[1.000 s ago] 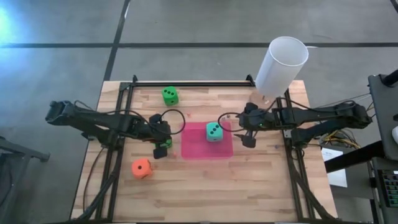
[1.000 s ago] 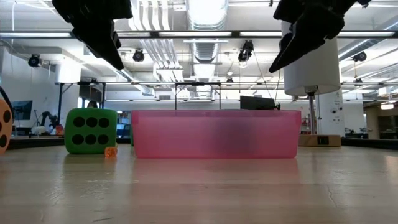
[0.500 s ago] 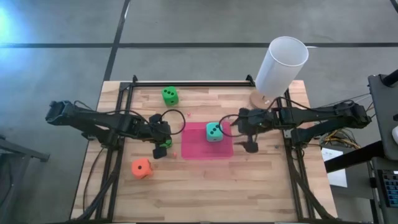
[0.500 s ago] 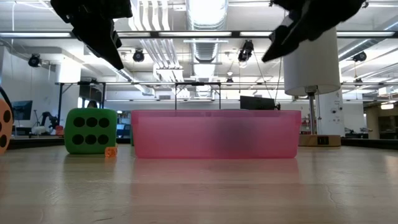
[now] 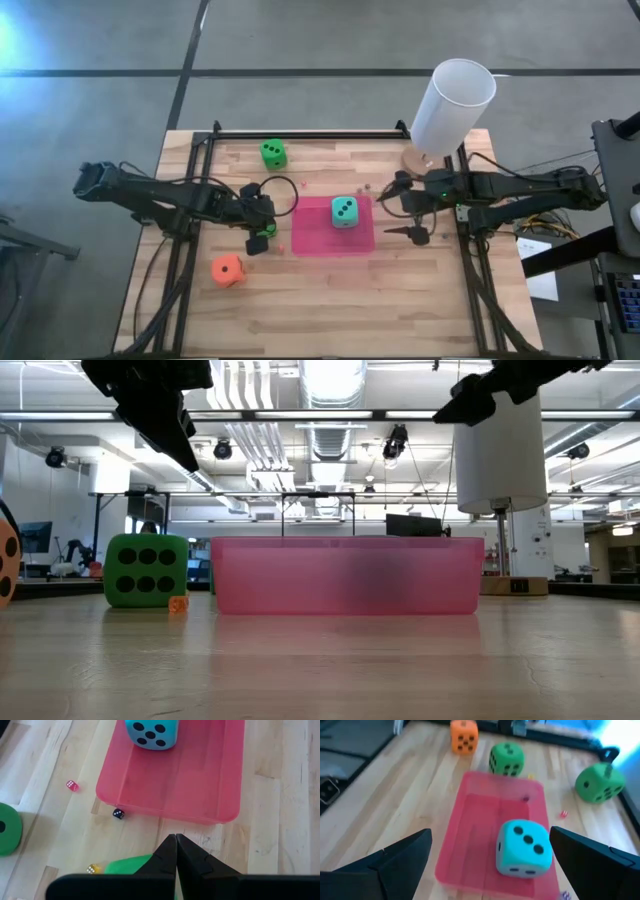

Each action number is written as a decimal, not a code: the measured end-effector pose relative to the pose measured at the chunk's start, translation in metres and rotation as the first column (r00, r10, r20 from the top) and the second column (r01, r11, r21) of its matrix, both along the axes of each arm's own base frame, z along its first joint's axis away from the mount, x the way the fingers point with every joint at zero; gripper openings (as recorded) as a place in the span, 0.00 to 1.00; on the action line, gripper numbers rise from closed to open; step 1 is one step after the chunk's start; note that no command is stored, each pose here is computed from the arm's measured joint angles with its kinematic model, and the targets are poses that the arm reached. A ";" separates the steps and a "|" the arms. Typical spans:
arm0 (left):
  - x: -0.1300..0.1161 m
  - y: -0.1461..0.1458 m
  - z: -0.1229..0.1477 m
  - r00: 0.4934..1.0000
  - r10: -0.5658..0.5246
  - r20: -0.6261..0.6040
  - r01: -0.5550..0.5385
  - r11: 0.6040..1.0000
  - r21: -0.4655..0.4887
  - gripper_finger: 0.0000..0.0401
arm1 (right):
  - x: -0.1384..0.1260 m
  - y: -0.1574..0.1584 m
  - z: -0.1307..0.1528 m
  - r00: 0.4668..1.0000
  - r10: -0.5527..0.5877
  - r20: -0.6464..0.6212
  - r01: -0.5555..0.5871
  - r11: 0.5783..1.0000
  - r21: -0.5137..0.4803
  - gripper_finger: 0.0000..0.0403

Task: Pick & Place Dice
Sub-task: Put the bottom large green die into the pink bin

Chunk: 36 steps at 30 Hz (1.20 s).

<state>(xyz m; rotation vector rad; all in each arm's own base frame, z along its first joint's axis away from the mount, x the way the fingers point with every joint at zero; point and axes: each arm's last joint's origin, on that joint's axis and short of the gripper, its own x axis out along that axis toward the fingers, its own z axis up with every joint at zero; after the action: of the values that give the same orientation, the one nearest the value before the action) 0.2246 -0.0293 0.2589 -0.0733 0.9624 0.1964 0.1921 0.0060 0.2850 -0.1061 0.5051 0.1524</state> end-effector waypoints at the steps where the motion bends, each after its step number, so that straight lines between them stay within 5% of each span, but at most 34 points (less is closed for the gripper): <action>1: 0.000 0.000 0.000 1.000 0.000 0.000 0.000 1.000 0.000 0.02 | -0.002 0.000 0.000 1.000 -0.005 0.026 0.005 1.000 0.011 0.99; 6: 0.000 0.000 0.000 1.000 0.001 0.001 -0.001 1.000 -0.001 0.02 | -0.010 0.000 -0.005 0.998 -0.042 0.045 0.039 0.996 0.079 0.99; 36: 0.003 0.000 0.002 0.999 0.002 0.034 -0.001 1.000 -0.011 0.02 | -0.007 0.000 -0.005 0.998 -0.039 0.040 0.036 0.997 0.071 0.99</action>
<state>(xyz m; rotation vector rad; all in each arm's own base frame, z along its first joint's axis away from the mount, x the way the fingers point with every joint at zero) 0.2273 -0.0296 0.2607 -0.0870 0.9298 0.1910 0.1850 0.0058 0.2797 -0.0308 0.4596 0.1309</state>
